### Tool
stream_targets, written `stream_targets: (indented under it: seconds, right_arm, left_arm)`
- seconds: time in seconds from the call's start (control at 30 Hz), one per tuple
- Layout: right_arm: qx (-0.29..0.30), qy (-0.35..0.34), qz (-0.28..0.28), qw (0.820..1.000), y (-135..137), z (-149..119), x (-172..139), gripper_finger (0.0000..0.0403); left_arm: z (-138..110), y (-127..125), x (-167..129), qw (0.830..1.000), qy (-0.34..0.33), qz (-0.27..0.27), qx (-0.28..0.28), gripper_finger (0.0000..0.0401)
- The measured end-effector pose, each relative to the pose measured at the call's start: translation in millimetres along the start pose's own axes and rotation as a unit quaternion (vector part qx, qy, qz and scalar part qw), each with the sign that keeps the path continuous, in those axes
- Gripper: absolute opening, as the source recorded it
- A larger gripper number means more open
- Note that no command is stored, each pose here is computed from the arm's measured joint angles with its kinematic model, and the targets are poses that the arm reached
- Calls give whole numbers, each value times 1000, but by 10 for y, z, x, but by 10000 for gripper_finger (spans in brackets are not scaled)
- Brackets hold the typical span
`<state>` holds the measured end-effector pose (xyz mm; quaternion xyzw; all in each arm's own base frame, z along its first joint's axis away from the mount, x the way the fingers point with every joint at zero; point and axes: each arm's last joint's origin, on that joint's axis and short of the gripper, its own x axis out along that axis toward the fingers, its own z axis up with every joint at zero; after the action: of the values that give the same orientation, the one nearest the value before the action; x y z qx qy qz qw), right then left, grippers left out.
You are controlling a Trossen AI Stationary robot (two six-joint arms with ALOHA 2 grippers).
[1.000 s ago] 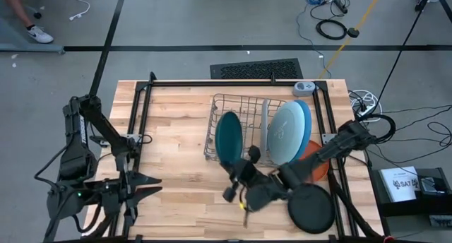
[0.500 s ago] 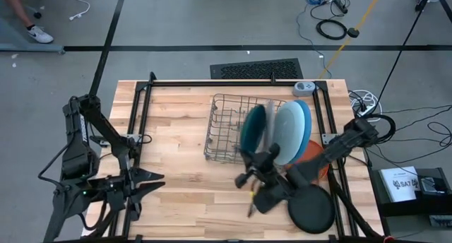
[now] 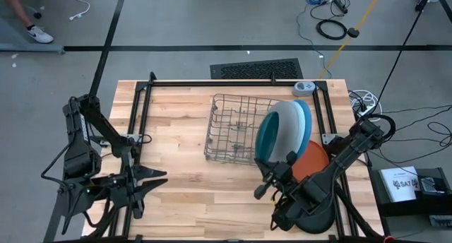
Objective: Sort dishes
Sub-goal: Put the dark blue plate into the dish rack
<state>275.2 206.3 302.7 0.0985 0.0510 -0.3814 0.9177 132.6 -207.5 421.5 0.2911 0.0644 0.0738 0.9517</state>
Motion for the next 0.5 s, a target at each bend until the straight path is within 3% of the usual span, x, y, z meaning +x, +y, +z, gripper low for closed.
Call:
stream_targets:
  seconds: [0.27,0.4,0.5]
  right_arm:
    - [-60,24,37,997,205,79,90,0]
    - [-109,40,91,989,338,161,150,0]
    - [-139,50,140,979,408,216,206,0]
  left_arm:
    - [-7,15,41,1000,5,7,-3,81]
    - [-61,7,147,1000,11,-12,10,81]
    - [-174,-32,325,998,21,-37,51,81]
